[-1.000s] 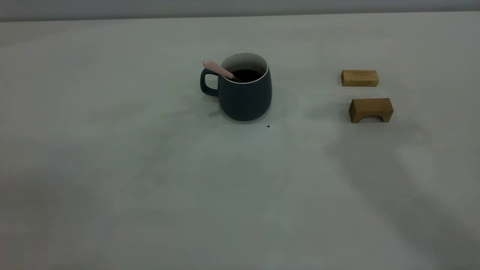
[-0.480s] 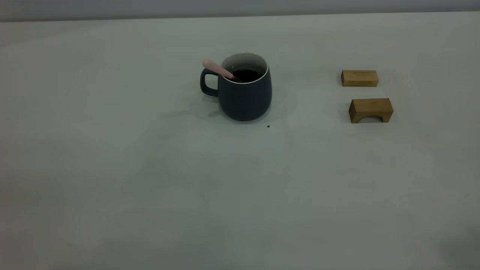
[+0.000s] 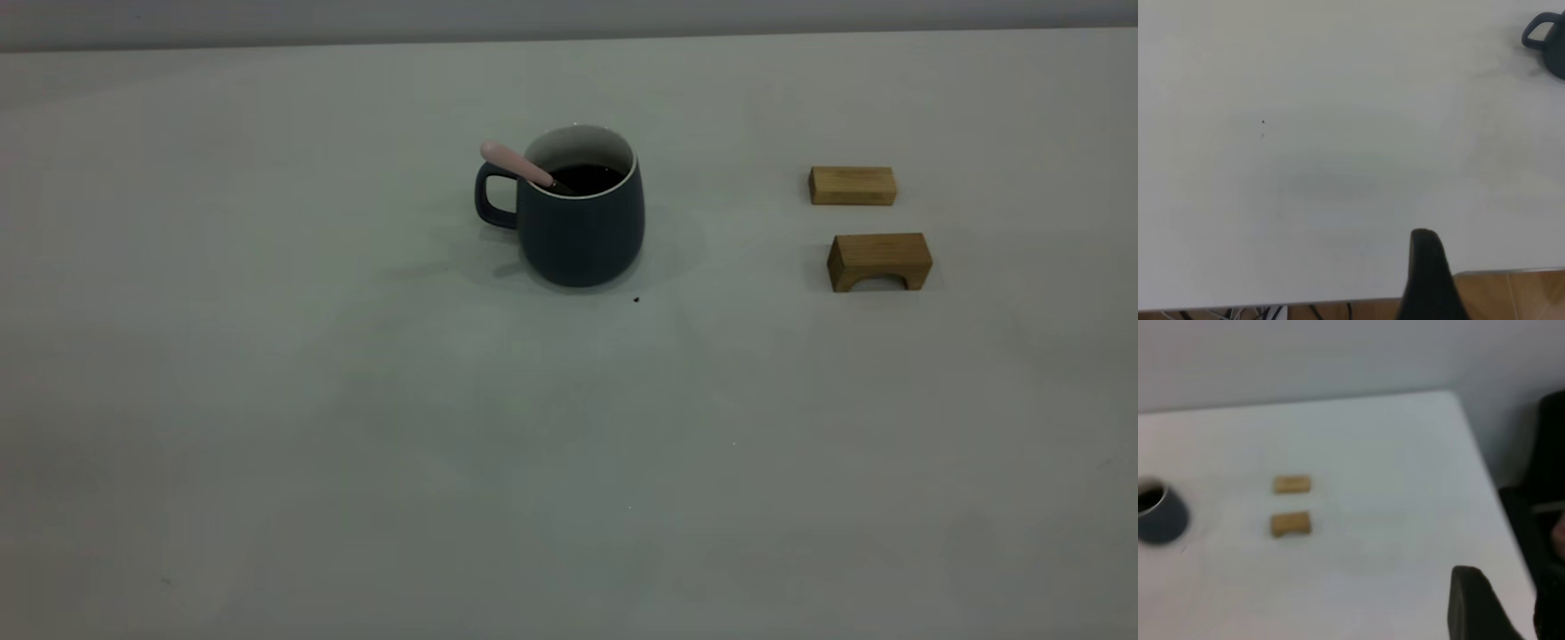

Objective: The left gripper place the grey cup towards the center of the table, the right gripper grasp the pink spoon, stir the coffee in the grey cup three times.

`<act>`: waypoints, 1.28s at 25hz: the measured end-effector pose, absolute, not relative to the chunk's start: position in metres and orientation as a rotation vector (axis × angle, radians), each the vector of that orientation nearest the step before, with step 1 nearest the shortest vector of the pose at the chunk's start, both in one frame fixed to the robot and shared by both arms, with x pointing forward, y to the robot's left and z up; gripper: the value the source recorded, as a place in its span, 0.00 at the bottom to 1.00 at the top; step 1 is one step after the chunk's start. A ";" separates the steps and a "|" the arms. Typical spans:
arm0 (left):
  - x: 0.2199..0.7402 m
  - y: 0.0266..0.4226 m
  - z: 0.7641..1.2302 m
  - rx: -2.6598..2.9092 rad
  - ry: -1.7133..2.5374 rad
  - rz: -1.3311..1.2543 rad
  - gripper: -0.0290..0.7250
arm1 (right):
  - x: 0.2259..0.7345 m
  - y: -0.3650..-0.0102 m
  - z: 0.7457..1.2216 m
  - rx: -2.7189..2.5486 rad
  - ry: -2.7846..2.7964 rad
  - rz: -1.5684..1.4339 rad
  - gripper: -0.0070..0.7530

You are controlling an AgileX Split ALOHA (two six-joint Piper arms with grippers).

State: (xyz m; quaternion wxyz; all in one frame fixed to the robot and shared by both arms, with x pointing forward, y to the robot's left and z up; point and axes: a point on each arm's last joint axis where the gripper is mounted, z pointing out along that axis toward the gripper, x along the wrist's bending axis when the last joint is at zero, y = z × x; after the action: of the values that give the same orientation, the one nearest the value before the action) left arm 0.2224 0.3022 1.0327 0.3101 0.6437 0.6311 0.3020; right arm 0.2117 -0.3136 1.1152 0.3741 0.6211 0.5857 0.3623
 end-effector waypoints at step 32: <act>0.222 0.302 1.033 1.700 1.667 0.798 0.79 | 0.237 -0.305 1.038 1.623 1.635 0.844 0.33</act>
State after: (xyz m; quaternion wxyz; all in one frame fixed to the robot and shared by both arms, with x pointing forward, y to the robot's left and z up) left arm 0.2224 0.3022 1.0327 0.3101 0.6437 0.6311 0.3020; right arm 0.2369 -0.3045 1.0380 0.3372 0.6227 0.6274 0.3239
